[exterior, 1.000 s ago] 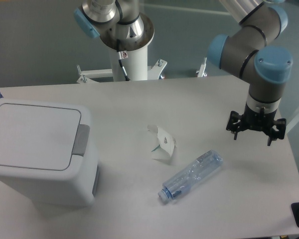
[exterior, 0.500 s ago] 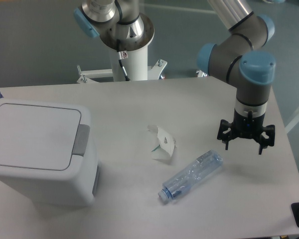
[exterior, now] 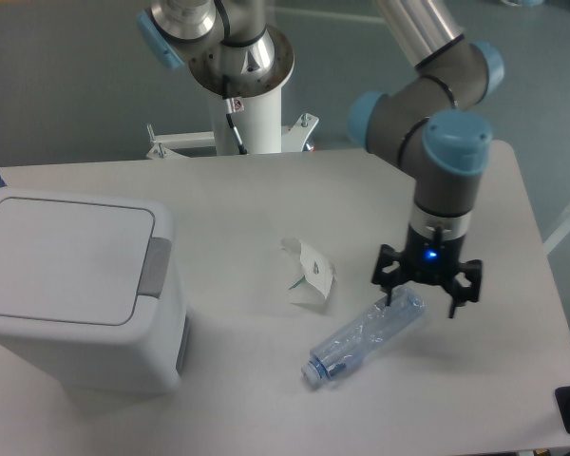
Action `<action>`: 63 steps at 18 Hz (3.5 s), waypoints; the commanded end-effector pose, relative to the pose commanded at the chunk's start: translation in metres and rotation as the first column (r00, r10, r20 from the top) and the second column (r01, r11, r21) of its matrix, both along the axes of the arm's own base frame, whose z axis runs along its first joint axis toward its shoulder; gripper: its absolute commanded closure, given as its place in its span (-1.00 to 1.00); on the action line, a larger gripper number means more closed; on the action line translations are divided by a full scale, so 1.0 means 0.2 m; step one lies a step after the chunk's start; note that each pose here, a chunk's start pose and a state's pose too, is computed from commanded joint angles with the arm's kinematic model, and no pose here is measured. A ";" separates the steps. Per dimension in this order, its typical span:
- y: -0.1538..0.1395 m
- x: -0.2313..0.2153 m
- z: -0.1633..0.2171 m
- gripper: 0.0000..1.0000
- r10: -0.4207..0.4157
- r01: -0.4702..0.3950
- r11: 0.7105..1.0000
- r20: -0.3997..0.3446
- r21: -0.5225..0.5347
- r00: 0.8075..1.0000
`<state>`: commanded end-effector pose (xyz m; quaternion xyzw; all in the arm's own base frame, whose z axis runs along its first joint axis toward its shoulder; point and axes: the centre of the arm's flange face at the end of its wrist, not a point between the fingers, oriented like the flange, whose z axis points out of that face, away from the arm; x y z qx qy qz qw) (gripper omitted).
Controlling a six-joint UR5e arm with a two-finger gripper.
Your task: Open the trash can
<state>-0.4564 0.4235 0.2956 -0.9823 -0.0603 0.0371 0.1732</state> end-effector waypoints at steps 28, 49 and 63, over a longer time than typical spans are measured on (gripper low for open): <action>0.47 0.67 0.94 -1.00 0.135 -0.251 0.890 0.306 0.381 0.942; 0.53 0.79 0.79 -1.00 0.123 -0.243 0.911 0.344 0.332 0.931; 0.10 0.08 0.51 -1.00 0.189 -0.183 0.978 -0.056 0.095 0.980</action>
